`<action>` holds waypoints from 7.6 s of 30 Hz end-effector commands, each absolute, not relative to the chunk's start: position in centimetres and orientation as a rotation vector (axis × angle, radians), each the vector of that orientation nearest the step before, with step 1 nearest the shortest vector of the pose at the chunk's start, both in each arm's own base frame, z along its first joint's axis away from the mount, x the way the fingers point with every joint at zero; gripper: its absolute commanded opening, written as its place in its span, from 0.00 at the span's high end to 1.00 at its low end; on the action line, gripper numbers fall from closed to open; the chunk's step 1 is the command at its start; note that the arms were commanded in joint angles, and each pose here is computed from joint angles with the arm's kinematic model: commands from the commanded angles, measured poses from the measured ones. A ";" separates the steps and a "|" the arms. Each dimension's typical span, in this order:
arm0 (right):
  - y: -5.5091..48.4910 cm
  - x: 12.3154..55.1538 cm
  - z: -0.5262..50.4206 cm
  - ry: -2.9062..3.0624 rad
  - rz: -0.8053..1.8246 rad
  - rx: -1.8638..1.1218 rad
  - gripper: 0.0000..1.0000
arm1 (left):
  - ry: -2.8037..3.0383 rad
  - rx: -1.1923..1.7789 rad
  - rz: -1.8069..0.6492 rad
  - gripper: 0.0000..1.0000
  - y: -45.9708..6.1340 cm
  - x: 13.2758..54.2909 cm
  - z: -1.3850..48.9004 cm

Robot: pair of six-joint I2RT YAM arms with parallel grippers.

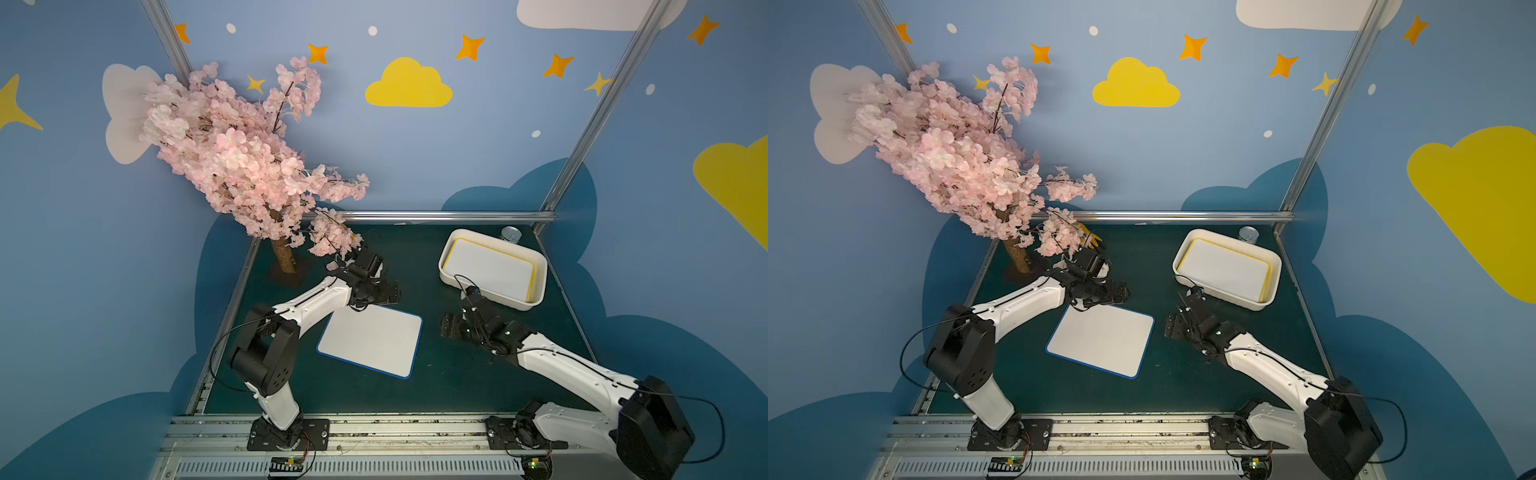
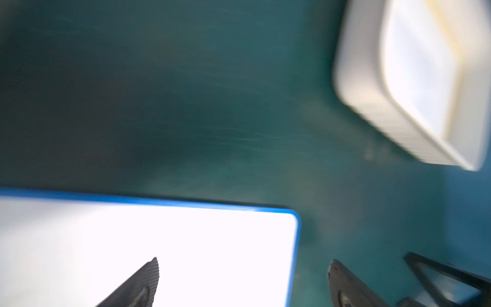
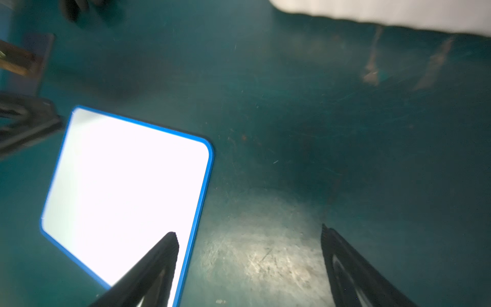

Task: Put the whiteboard into the storage box
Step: Pick up the whiteboard at the center of the board, then place the whiteboard in the storage box.

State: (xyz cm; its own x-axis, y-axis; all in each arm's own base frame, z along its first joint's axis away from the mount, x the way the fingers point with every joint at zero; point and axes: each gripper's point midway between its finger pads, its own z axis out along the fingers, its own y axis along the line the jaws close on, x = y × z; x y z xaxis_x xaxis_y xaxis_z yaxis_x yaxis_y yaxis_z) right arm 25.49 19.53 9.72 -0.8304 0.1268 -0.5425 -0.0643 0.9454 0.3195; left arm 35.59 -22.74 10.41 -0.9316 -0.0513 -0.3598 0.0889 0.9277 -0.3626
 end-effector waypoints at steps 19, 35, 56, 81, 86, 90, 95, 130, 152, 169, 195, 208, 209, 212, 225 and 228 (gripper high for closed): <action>27.7 24.6 5.7 2.473 0.096 0.002 0.15 | 2.743 -0.085 -0.052 0.00 -9.7 35.9 7.7; 27.2 24.3 3.4 2.450 -0.025 0.033 0.15 | 2.778 -0.229 -0.192 0.00 -9.1 36.8 4.0; 31.6 24.1 0.5 2.608 0.240 -0.032 0.15 | 2.910 -0.138 -0.382 0.00 -14.8 33.8 1.8; 32.5 27.7 0.8 2.799 0.924 0.482 0.17 | 2.942 -0.171 -0.674 0.00 -19.0 31.5 3.2; 32.0 27.0 0.8 2.826 1.043 0.680 0.17 | 2.939 -0.169 -0.683 0.00 -19.1 31.5 3.5; 31.3 26.5 0.2 2.832 1.127 0.878 0.18 | 2.936 -0.172 -0.679 0.00 -19.0 31.6 3.8; 31.1 26.2 -0.3 2.821 1.231 1.034 0.19 | 2.929 -0.191 -0.675 0.00 -18.5 31.9 4.2; 30.7 29.0 7.1 2.266 1.626 0.518 0.27 | 2.931 -0.341 -0.681 0.00 -16.1 33.0 4.1; 29.9 28.4 9.7 2.090 1.690 0.399 0.89 | 2.923 -0.338 -0.681 0.00 -16.0 33.2 4.4; 29.1 29.0 13.4 2.089 1.569 0.280 1.00 | 2.619 -0.111 -0.697 0.00 -16.3 34.9 12.4; -2.7 42.1 27.8 1.874 1.264 0.610 1.00 | 2.370 0.537 -0.655 0.00 -25.1 29.0 17.8; -7.4 48.6 23.1 1.941 1.202 0.572 1.00 | 2.386 0.568 -0.645 0.00 -25.7 28.9 17.0; -7.6 49.0 22.8 1.938 1.198 0.568 1.00 | 2.385 0.569 -0.648 0.00 -25.8 29.0 17.0; -7.9 49.9 21.9 1.944 1.193 0.569 1.00 | 2.394 0.573 -0.649 0.00 -25.9 29.0 16.8; -5.0 52.2 18.7 2.004 1.228 0.534 1.00 | 2.390 0.569 -0.621 0.00 -25.5 29.2 16.9; -4.7 52.4 17.8 2.023 1.230 0.546 1.00 | 2.388 0.566 -0.619 0.00 -25.4 29.3 17.0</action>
